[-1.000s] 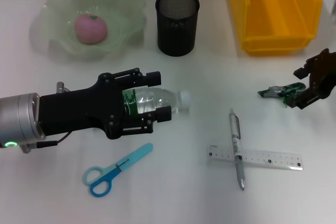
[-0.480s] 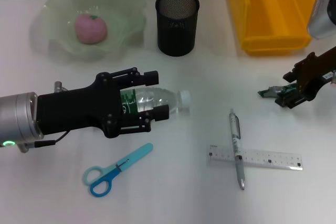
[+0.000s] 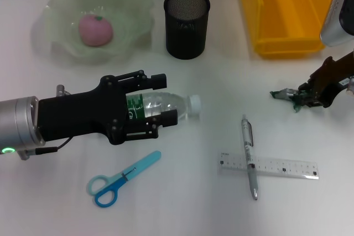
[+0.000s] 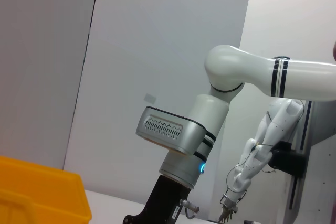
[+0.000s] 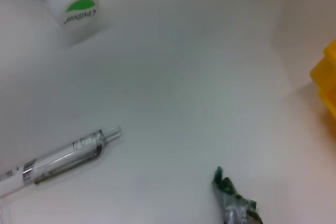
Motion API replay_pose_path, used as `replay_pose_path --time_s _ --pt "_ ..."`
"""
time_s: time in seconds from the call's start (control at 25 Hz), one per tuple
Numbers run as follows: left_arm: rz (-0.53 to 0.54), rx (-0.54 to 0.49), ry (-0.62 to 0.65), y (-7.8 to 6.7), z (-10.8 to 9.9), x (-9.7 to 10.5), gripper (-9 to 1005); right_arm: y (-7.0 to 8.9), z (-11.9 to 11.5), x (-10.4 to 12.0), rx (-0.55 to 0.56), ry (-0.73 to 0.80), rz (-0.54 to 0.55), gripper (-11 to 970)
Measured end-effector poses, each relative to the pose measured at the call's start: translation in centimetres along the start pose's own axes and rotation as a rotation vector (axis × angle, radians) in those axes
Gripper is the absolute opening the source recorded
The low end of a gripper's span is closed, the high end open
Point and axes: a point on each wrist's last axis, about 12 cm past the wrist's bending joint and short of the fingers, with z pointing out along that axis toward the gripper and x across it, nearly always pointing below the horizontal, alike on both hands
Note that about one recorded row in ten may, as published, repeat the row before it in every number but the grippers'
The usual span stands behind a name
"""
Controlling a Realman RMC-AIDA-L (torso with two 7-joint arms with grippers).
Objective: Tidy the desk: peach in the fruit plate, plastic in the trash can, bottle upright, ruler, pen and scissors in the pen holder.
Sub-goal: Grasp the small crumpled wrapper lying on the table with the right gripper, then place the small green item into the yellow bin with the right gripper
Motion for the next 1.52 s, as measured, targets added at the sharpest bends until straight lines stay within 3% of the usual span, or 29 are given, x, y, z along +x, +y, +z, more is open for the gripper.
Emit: replay_pose_path --time_s 0.08,0.32,0.48,0.52,0.6,0.72,0.92,0.96,1.24,1.52 --pt "0.001 0.0 -0.001 0.0 0.0 0.0 769 0.0 -0.1 0.0 -0.002 -0.002 0.002 302" --pt "0.006 0.003 -0.001 0.0 0.1 -0.1 768 -0.4 -1.6 -0.4 -0.001 -0.051 0.042 122" --pt "0.006 0.004 -0.002 0.0 0.1 -0.1 768 -0.4 -5.0 -0.5 -0.036 -0.253 0.095 60" --pt "0.006 0.005 -0.002 0.0 0.1 -0.1 768 -0.1 -6.6 -0.3 -0.029 -0.357 0.084 57" --pt "0.007 0.005 -0.002 0.0 0.1 -0.1 768 0.0 -7.2 -0.1 -0.013 -0.403 0.08 50" --pt "0.007 0.004 -0.002 0.0 0.0 -0.1 769 0.4 -9.4 0.6 0.086 -0.592 0.088 40" --pt "0.008 0.003 0.0 0.0 0.0 -0.1 769 0.0 -10.6 1.4 0.169 -0.717 0.138 22" --pt "0.009 0.002 0.0 0.0 0.0 -0.1 769 -0.7 -10.9 1.9 0.233 -0.766 0.185 19" --pt "0.007 -0.001 0.0 -0.1 -0.2 0.1 768 -3.4 -9.9 2.6 0.402 -0.798 0.359 16" --pt "0.004 0.0 -0.002 -0.2 -0.2 0.1 769 -5.3 -7.9 1.3 0.388 -0.742 0.394 28"
